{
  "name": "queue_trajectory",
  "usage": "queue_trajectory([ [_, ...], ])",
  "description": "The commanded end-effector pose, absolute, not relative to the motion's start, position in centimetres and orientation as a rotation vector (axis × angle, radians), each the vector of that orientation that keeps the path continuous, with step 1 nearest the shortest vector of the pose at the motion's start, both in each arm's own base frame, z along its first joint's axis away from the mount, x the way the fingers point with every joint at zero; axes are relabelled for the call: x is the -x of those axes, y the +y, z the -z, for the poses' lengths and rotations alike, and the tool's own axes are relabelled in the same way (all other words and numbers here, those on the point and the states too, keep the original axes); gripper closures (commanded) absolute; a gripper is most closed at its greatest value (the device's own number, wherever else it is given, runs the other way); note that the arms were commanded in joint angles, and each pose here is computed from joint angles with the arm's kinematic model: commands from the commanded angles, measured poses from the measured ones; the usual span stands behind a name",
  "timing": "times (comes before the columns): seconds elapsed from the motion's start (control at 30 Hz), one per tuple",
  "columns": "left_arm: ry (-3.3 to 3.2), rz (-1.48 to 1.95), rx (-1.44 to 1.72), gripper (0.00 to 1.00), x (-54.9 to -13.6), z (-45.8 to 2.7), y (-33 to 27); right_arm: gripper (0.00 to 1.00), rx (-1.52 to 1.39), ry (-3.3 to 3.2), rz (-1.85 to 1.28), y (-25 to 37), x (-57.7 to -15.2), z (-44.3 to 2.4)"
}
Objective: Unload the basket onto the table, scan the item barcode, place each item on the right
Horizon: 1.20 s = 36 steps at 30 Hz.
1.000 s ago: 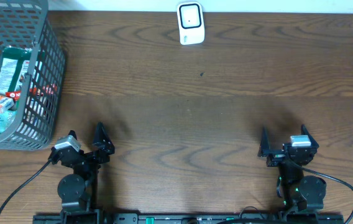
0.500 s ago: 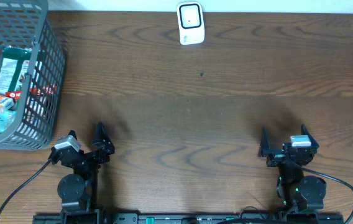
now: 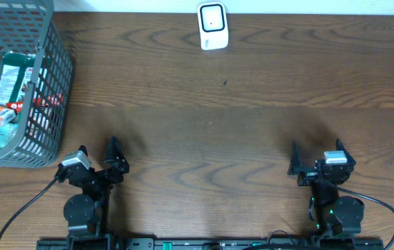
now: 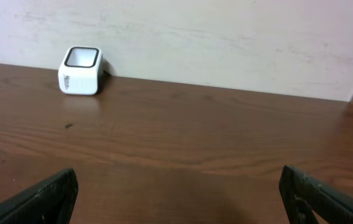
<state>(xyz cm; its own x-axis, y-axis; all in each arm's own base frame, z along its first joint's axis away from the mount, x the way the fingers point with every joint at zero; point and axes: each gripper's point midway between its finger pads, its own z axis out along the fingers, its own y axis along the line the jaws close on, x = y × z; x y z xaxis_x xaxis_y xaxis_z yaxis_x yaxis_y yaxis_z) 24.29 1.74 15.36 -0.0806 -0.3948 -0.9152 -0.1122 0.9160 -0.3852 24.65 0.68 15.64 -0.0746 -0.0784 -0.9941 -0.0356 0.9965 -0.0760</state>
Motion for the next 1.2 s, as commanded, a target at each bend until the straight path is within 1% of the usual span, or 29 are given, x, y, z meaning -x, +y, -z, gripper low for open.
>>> queue_trajectory([
  [0.0,1.636,0.251,0.354,0.12,-23.5,-18.4,1.2,0.01,0.075,1.657,0.057,0.2,-24.7,-15.4],
  [0.23,1.717,0.243,0.370,0.12,-22.0,-24.8,1.1,0.01,0.075,1.657,0.057,0.2,-24.7,-15.4],
  [0.37,1.827,0.254,0.287,0.12,-22.1,-28.4,-0.1,0.01,0.075,1.657,0.057,0.2,-24.7,-15.4],
  [0.4,1.874,0.247,0.284,0.00,-22.1,-29.2,-0.1,0.01,0.075,1.657,0.057,0.2,-24.7,-15.4],
  [0.57,2.062,0.175,0.216,0.00,-22.4,-32.6,-0.1,0.01,0.075,1.657,0.057,0.2,-24.7,-15.4],
  [0.73,2.234,0.159,0.217,0.02,-24.3,-36.0,0.0,0.01,0.075,1.657,0.057,0.2,-24.7,-15.4],
  [0.83,2.309,0.158,0.229,0.02,-25.7,-36.5,0.1,0.01,0.075,1.657,0.057,0.2,-24.7,-15.4],
  [0.93,2.408,0.159,0.246,0.02,-27.1,-35.0,0.2,0.01,0.075,1.657,0.057,0.2,-24.7,-15.4],
  [1.17,2.600,0.112,0.290,0.02,-27.1,-31.1,0.8,0.01,0.075,1.657,0.057,0.2,-24.7,-15.4],
])
